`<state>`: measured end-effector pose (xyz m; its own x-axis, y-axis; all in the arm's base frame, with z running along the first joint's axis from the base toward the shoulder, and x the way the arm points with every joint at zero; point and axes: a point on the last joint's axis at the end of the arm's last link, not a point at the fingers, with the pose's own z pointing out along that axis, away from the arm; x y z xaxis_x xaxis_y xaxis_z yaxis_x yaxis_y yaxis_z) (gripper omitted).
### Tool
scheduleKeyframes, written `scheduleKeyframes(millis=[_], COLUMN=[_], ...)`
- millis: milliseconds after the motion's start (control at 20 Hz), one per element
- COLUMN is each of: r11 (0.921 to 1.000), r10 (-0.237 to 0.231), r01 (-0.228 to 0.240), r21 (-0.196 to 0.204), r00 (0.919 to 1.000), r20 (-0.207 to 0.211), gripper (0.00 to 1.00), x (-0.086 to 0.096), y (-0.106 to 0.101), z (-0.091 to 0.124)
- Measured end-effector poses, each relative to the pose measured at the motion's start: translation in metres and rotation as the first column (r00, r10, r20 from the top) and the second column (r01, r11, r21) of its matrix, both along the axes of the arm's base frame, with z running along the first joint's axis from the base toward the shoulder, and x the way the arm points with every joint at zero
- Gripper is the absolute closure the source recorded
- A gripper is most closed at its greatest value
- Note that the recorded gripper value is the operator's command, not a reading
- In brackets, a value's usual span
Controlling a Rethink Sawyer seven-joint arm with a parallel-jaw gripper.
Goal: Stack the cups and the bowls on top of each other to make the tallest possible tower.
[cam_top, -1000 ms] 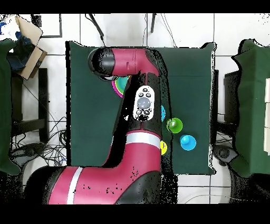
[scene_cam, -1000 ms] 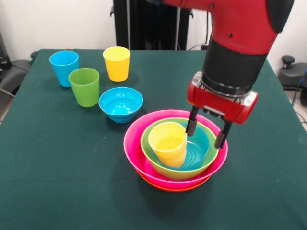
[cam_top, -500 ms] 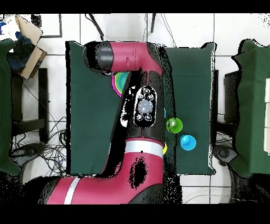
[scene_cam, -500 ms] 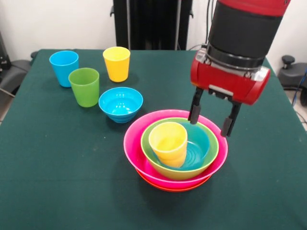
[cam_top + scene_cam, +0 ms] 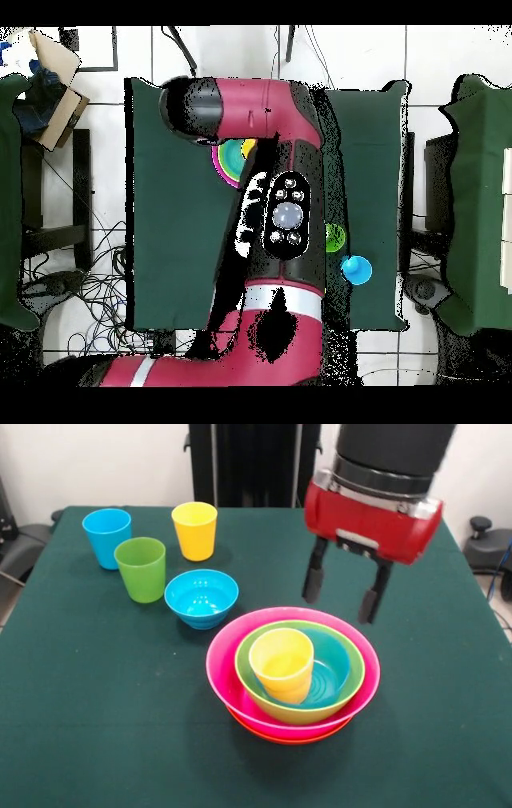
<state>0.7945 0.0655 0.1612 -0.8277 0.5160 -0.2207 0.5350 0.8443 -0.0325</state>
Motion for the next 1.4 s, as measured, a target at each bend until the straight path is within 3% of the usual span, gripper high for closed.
scheduleKeyframes(millis=[450, 700, 1050, 1400], r11=[0.9975, 0.9952, 0.9969, 0.9978], r10=[-0.065, -0.088, -0.064, -0.033], r01=[0.067, 0.092, 0.068, 0.041], r21=[0.022, 0.034, 0.039, 0.052], r00=[0.9936, 0.9892, 0.9922, 0.9880], r20=[-0.092, -0.117, -0.107, -0.151], gripper=[0.00, 0.00, 0.00, 0.00], x=[-0.060, -0.085, -0.113, -0.135], y=[-0.034, -0.046, -0.057, -0.058], z=[0.011, 0.013, -0.014, -0.035])
